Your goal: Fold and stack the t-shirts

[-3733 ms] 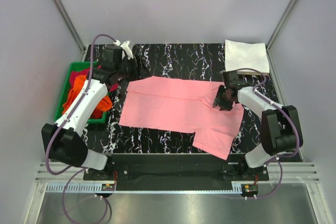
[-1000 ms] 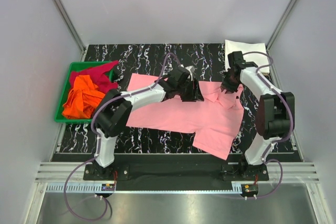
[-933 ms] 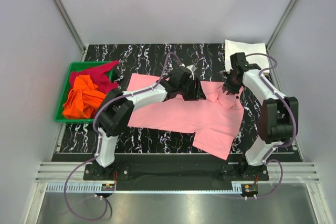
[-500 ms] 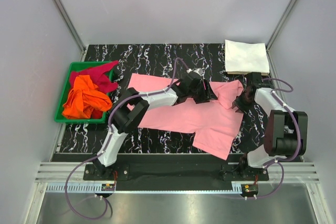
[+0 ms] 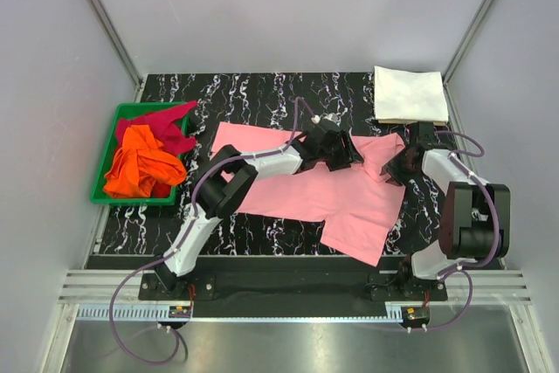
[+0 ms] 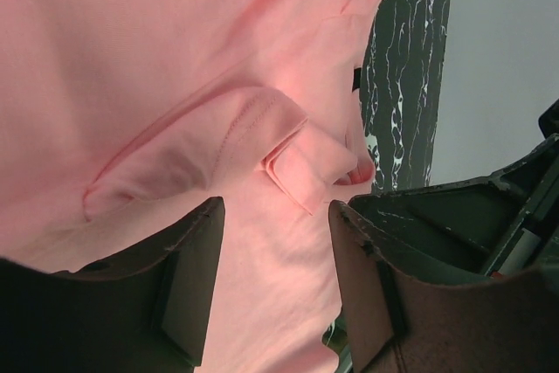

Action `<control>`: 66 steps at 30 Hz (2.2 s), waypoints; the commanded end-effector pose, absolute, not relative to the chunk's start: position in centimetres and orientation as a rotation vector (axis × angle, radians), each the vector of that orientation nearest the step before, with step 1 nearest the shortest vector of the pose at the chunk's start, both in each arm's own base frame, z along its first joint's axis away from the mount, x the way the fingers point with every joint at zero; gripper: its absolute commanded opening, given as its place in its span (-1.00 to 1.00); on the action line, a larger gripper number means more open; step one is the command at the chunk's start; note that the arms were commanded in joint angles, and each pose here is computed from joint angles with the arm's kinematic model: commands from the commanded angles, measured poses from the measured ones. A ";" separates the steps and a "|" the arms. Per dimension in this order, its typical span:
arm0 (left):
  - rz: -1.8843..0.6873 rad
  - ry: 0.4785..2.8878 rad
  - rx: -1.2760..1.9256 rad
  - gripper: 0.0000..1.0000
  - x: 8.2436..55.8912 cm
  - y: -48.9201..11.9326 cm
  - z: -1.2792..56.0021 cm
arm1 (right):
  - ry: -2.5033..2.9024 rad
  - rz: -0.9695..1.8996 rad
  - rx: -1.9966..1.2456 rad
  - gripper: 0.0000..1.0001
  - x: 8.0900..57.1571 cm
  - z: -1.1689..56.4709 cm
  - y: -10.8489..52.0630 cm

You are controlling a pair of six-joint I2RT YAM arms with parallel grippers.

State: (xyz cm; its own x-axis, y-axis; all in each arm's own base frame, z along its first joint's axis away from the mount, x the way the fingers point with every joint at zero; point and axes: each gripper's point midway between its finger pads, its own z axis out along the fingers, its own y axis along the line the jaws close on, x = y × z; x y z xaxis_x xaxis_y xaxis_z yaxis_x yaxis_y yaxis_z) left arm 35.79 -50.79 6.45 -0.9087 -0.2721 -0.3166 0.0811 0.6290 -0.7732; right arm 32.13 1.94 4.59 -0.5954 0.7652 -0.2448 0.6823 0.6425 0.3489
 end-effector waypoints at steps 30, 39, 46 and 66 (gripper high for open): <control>-1.153 2.421 -0.169 -0.68 37.8 -51.0 6.9 | 2.504 0.311 1.075 -0.95 33.4 2.7 1.9; -1.142 2.406 -0.146 -1.00 38.3 -50.0 8.2 | 2.416 0.303 1.033 -1.00 33.6 5.6 1.3; -1.072 2.403 -0.102 -1.00 38.0 -48.6 9.0 | 2.400 0.379 1.022 -1.00 32.9 7.2 2.3; -0.984 2.509 0.174 -0.06 31.8 -46.0 8.3 | 2.366 0.354 1.033 -1.00 28.1 7.8 2.1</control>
